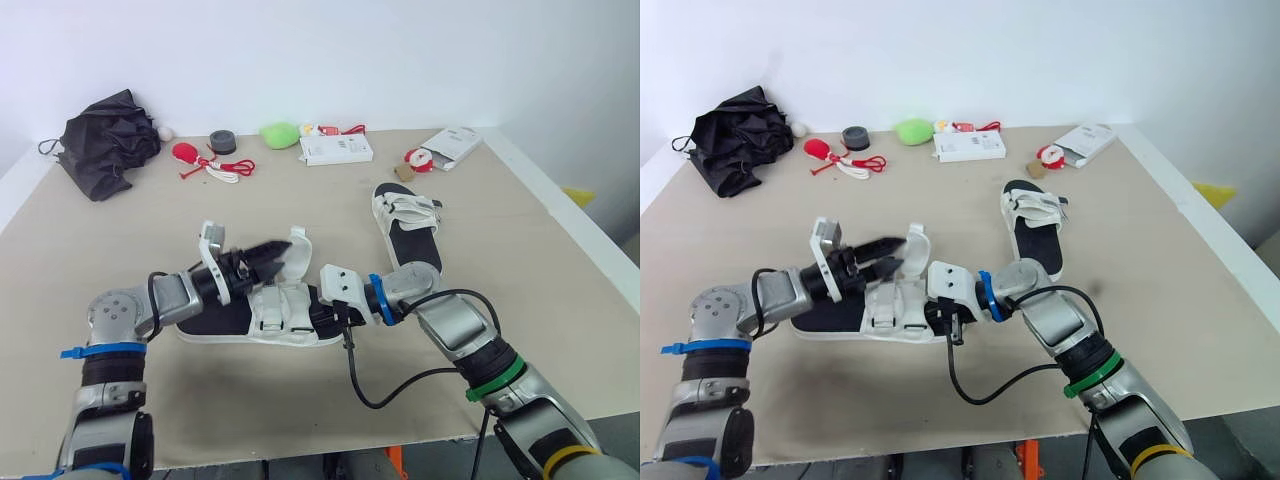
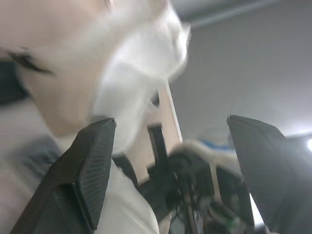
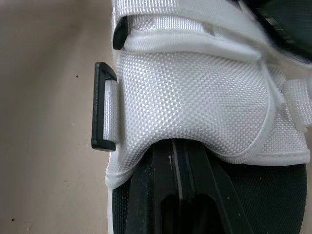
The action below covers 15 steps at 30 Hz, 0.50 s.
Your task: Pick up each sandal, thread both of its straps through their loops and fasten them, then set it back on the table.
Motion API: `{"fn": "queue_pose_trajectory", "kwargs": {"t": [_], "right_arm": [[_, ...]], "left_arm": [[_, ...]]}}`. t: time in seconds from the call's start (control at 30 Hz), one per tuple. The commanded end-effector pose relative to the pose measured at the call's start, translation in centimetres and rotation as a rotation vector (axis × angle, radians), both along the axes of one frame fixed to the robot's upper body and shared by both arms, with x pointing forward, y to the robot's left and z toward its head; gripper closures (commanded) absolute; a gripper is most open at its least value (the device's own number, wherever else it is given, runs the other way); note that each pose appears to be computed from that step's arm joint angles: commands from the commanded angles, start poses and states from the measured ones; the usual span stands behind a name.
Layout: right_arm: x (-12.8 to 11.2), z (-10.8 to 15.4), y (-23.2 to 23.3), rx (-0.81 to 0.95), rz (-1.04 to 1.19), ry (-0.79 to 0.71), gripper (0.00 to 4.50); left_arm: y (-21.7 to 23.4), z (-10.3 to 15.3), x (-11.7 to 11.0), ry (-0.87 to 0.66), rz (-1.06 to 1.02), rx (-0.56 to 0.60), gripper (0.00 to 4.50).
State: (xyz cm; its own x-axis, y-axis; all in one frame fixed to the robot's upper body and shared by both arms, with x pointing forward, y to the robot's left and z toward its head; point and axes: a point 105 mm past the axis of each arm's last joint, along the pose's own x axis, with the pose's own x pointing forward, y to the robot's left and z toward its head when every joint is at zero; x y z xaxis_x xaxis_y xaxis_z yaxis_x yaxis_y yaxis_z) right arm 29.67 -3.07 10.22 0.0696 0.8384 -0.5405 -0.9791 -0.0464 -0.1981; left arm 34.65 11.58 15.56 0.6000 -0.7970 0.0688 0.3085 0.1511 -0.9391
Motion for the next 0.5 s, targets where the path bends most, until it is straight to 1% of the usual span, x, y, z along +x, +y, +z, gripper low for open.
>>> {"fn": "queue_pose_trajectory", "kwargs": {"t": [0.03,0.3,0.4,0.5], "right_arm": [[-0.1,-4.2,-2.2,-0.147,-0.089,0.106,4.50],[-0.1,-4.3,-2.2,-0.143,-0.097,0.106,4.50],[0.0,-4.3,-2.2,-0.143,-0.099,0.106,4.50],[0.1,-4.2,-2.2,-0.142,-0.103,0.106,4.50]], "left_arm": [[2.3,2.6,2.0,-0.008,0.131,-0.134,0.73],[1.4,0.0,1.1,0.070,0.044,0.012,0.73],[0.9,-0.1,1.1,0.074,0.003,0.039,0.73],[0.6,0.1,1.8,0.072,0.004,0.064,0.73]]}}
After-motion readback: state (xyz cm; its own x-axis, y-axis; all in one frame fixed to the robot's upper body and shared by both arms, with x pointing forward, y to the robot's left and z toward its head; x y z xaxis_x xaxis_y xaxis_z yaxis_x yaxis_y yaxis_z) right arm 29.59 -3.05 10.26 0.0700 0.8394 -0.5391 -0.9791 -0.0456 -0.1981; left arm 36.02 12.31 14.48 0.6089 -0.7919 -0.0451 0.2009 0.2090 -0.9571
